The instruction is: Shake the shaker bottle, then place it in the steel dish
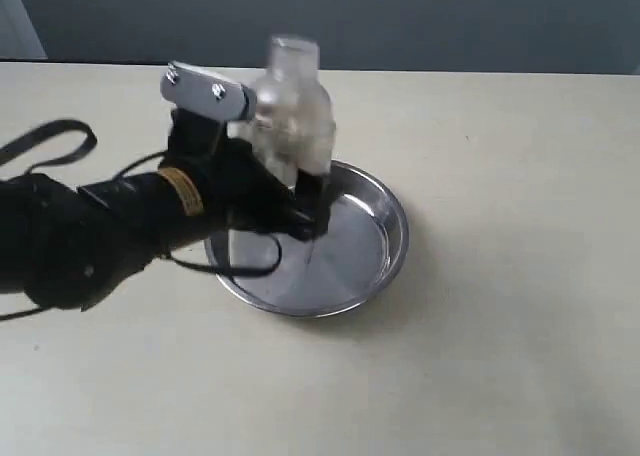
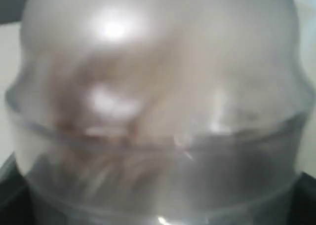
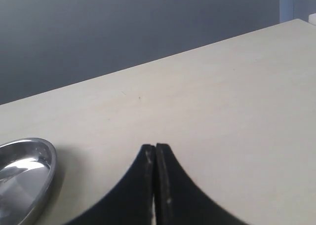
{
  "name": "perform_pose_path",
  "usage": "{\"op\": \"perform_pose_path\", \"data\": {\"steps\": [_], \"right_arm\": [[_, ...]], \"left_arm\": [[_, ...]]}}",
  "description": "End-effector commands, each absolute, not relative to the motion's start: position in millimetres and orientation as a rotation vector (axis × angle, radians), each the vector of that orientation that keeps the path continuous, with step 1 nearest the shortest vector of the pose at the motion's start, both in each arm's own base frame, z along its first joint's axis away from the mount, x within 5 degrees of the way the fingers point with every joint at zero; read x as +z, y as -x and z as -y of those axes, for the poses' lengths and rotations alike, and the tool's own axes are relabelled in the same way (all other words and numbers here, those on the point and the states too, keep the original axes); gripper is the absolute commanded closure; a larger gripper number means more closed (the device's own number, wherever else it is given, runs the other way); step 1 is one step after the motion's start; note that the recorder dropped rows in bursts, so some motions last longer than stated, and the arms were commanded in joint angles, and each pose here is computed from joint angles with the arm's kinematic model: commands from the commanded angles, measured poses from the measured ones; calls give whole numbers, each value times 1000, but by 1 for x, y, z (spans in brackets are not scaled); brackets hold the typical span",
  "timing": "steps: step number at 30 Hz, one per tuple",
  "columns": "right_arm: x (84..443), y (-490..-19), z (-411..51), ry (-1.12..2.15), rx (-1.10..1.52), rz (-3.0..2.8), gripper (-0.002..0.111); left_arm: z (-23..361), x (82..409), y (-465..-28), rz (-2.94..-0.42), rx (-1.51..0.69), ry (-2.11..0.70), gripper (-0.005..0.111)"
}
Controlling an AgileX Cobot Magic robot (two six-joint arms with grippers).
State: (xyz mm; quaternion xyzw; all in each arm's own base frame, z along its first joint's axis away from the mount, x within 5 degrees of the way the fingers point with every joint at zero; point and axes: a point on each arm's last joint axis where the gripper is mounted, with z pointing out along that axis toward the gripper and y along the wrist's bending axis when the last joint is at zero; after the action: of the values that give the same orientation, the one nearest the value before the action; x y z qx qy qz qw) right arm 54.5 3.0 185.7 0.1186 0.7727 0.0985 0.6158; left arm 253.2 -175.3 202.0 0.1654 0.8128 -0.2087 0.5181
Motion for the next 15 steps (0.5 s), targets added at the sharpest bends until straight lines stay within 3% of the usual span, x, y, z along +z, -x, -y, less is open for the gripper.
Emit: {"op": "perform_pose_path", "data": {"steps": [1,2,3,5,6,7,11,13,15], "right_arm": [[186,-55,-3,-266,222,-1768,109],[186,-55,-3,-266,222,-1768,109],[186,-55,-3,-266,222,-1768,109],[186,-55,-3,-266,222,-1768,109],[186,-55,-3,-266,222,-1768,109],[186,-55,-3,-266,222,-1768,109],[186,-55,-3,-266,222,-1768,109],[186,-55,-3,-266,222,-1768,109],[186,-55,-3,-266,222,-1768,109]], "left_arm": [[183,259,-244,-1673,-534,-519,106],[176,219,-253,-1871,-489,-432,106],[176,215,-256,-1867,-505,-379,106],[186,308,-240,-1380,-551,-573,106],[184,323,-239,-1371,-545,-559,106],[182,320,-240,-1453,-531,-547,106],[178,222,-250,-1885,-485,-494,106],[183,231,-249,-1801,-536,-466,106],[186,282,-242,-1502,-538,-556,106]]}}
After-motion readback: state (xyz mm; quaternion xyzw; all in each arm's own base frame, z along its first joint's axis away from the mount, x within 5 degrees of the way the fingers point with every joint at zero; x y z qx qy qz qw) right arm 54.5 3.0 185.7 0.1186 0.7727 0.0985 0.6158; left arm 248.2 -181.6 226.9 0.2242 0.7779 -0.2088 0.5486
